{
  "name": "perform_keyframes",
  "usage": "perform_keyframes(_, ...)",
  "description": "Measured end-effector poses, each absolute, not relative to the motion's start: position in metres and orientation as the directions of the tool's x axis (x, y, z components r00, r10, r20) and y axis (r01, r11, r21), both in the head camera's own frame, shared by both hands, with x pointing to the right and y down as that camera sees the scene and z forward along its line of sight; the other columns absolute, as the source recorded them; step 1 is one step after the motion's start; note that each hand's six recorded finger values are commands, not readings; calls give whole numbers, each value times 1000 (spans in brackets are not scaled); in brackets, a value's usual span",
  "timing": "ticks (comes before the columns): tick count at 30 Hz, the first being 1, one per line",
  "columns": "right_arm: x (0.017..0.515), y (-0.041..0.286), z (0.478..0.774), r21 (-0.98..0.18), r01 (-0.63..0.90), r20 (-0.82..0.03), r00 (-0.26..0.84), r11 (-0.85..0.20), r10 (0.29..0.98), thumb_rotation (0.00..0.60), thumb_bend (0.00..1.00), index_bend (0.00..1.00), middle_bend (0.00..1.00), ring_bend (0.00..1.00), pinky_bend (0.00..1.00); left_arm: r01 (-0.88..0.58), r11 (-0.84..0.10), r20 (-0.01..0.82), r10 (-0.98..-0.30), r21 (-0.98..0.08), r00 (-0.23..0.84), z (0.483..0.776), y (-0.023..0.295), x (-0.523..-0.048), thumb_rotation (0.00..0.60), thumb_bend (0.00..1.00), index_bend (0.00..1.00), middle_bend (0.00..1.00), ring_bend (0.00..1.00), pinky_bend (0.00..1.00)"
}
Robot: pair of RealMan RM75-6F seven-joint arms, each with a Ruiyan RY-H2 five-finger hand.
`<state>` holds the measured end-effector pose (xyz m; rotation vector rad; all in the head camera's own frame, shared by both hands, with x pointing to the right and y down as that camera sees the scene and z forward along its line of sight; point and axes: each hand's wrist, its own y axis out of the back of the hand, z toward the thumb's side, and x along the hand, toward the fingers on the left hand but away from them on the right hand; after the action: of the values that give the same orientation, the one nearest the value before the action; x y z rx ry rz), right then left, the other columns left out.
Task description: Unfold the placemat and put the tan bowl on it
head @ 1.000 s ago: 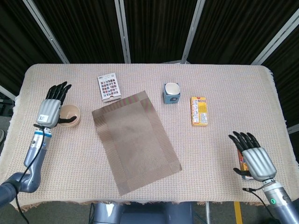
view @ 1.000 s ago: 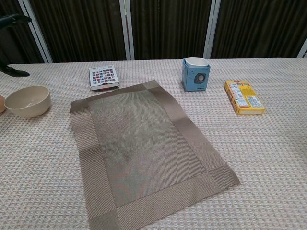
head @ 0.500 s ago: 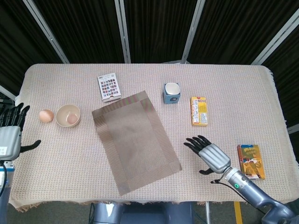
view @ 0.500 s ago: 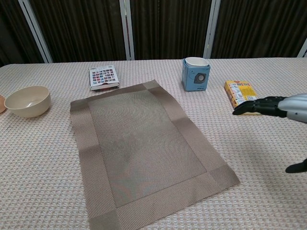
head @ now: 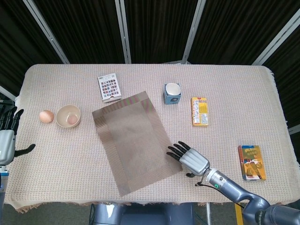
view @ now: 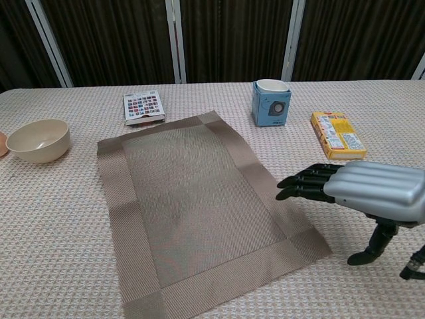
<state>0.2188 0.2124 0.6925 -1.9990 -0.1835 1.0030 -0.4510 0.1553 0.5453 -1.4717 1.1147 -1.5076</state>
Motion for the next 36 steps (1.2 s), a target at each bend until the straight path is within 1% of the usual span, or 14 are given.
perform_keyframes(9, 208, 217, 704, -762, -242, -579, 670, -601, 465, 600, 0, 96, 0, 0, 0, -65, -356, 360, -931, -932, -66, 548, 155, -451, 600, 0, 0, 0, 0, 0)
perform_keyframes(17, 203, 212, 706, -771, -224, -568, 666, -596, 483, 600, 0, 101, 0, 0, 0, -67, -355, 359, -931, -933, -64, 549, 155, -451, 600, 0, 0, 0, 0, 0)
perform_keyframes(22, 199, 213, 710, -771, -230, -569, 667, -594, 481, 600, 0, 116, 0, 0, 0, -74, -347, 352, -934, -935, -67, 547, 154, -451, 600, 0, 0, 0, 0, 0)
perform_keyframes(29, 188, 209, 707, -784, -178, -537, 675, -595, 506, 600, 0, 125, 0, 0, 0, -77, -354, 359, -931, -932, -67, 548, 155, -451, 600, 0, 0, 0, 0, 0)
perform_keyframes(32, 183, 207, 706, -791, -161, -522, 679, -590, 515, 600, 27, 127, 0, 0, 0, -80, -357, 362, -930, -931, -65, 548, 155, -451, 600, 0, 0, 0, 0, 0)
perform_keyframes(35, 179, 205, 707, -795, -140, -511, 679, -591, 527, 600, 91, 137, 0, 0, 0, -82, -357, 363, -930, -930, -65, 548, 155, -451, 600, 0, 0, 0, 0, 0)
perform_keyframes(36, 178, 204, 707, -794, -133, -509, 678, -593, 530, 600, 131, 152, 0, 0, 0, -83, -359, 364, -929, -930, -64, 549, 155, -451, 600, 0, 0, 0, 0, 0)
